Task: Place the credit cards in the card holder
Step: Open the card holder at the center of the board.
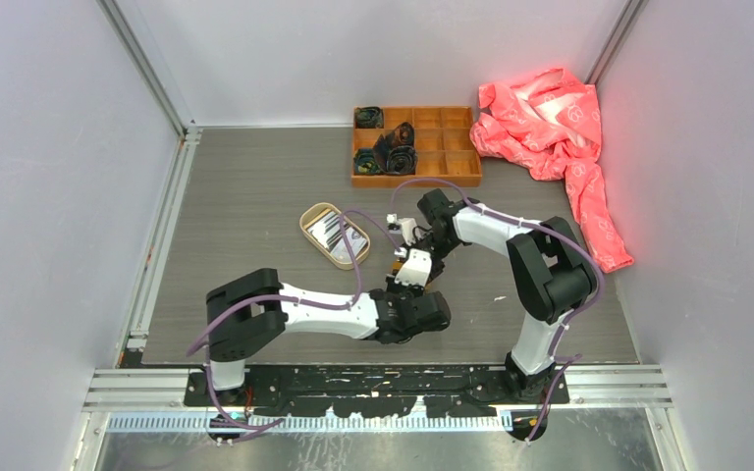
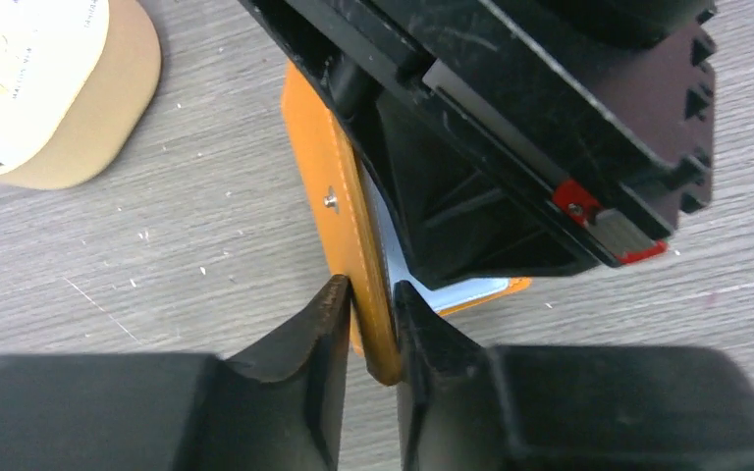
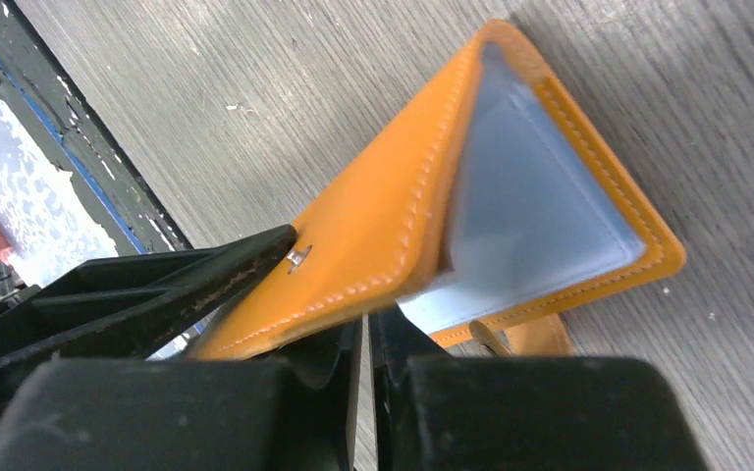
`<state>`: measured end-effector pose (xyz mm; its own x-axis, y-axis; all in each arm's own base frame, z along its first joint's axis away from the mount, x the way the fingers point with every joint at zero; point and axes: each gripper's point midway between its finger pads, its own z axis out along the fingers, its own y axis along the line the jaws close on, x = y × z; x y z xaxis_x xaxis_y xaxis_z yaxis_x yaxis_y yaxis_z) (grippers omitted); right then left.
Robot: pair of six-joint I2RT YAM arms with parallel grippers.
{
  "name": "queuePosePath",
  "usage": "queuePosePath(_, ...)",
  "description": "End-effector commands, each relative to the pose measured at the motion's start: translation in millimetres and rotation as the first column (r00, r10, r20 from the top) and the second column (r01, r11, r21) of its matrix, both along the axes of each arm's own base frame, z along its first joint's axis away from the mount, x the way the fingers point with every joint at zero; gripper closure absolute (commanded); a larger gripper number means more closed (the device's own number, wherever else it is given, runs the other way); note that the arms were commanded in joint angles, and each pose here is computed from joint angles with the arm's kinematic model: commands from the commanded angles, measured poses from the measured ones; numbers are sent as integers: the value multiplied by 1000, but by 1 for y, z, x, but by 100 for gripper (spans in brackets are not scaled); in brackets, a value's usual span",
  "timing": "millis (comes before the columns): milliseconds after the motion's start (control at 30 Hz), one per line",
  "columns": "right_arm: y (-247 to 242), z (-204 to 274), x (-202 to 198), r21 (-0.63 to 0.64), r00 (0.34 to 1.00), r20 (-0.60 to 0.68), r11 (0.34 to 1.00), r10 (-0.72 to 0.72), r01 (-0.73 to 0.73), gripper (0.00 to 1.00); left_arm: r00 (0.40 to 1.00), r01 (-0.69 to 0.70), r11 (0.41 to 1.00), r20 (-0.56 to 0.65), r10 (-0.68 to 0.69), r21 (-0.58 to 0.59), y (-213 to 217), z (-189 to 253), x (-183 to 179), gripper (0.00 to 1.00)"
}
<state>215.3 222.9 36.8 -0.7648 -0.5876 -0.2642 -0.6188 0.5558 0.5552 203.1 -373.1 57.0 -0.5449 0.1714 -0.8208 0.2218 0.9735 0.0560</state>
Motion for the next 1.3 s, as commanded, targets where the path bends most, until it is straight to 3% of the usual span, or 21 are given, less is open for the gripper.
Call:
queuePosePath(0, 4, 10, 14, 25, 999, 37, 1000, -19, 18, 88, 1000, -12, 997, 15, 13, -71, -8, 15, 10, 91)
queuePosePath(67, -1, 8, 19, 13, 998, 44, 999, -51, 51, 87, 1000, -24, 995, 8, 25, -100, -5, 16, 9, 100)
queuePosePath(367, -33, 4, 52, -91, 964, 165, 970, -207, 224, 84, 982, -182, 931, -17, 186, -317, 18, 15, 7, 100)
queuePosePath(600, -32, -2, 50, -82, 964, 90, 963, -250, 258, 71, 968, -240, 876, -34, 249, -418, 18, 18, 9, 100)
queuePosePath(933, -26, 2, 48, -28, 960, -14, 960, -280, 280, 68, 970, -233, 857, -53, 235, -460, 10, 17, 7, 100)
queuePosePath(1267, -35, 28, 64, 20, 948, 123, 956, -293, 292, 67, 958, -274, 860, -42, 284, -430, 21, 17, 9, 100)
